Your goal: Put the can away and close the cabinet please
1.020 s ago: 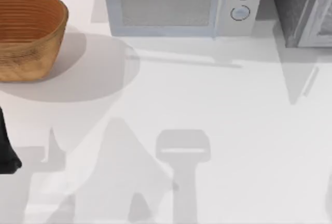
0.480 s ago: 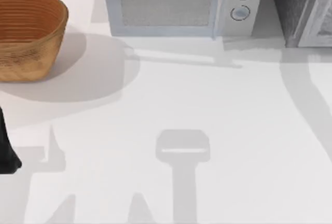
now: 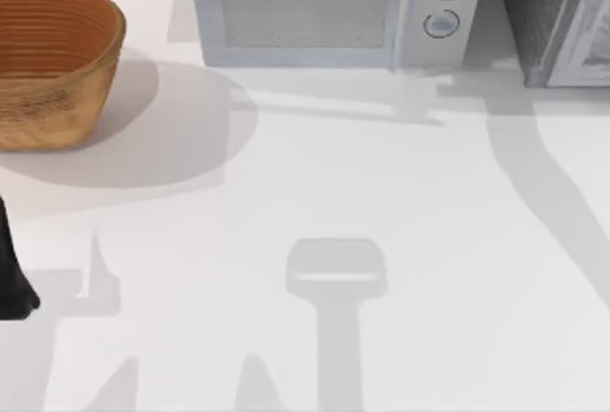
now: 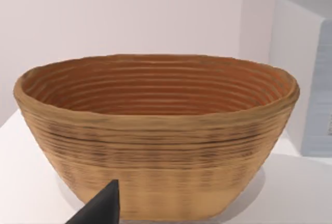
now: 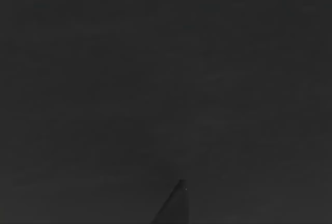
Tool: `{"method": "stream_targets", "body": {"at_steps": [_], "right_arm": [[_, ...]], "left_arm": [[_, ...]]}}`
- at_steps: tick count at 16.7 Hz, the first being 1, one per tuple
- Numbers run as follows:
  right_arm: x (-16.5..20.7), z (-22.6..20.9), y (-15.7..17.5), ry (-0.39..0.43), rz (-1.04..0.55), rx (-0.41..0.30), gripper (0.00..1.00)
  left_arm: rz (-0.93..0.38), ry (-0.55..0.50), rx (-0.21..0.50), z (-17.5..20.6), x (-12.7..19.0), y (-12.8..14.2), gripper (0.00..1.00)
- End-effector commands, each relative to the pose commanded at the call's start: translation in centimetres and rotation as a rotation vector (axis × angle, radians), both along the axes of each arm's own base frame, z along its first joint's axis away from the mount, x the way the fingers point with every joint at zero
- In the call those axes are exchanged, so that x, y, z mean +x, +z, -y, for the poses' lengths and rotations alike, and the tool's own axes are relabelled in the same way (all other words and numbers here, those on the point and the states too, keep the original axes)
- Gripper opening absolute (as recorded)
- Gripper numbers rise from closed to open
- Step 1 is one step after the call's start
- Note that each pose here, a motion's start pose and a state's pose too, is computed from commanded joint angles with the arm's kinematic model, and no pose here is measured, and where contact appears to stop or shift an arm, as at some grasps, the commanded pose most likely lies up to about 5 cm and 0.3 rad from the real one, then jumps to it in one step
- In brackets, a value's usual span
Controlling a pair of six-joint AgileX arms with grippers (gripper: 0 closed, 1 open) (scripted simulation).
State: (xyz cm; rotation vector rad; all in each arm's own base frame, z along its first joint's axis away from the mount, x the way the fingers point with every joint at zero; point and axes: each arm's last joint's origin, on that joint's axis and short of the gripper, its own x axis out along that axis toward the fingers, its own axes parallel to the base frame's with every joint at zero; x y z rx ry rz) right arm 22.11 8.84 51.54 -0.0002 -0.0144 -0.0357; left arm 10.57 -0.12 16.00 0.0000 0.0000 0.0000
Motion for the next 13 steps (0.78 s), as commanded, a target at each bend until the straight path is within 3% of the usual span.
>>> {"method": "stream_targets", "body": {"at_steps": [13], "right_arm": [[5.0, 0.0, 0.0, 0.0, 0.0, 0.0, 1.0]], "left_arm": [[0.0, 0.0, 0.0, 0.0, 0.0, 0.0, 1.0]]}}
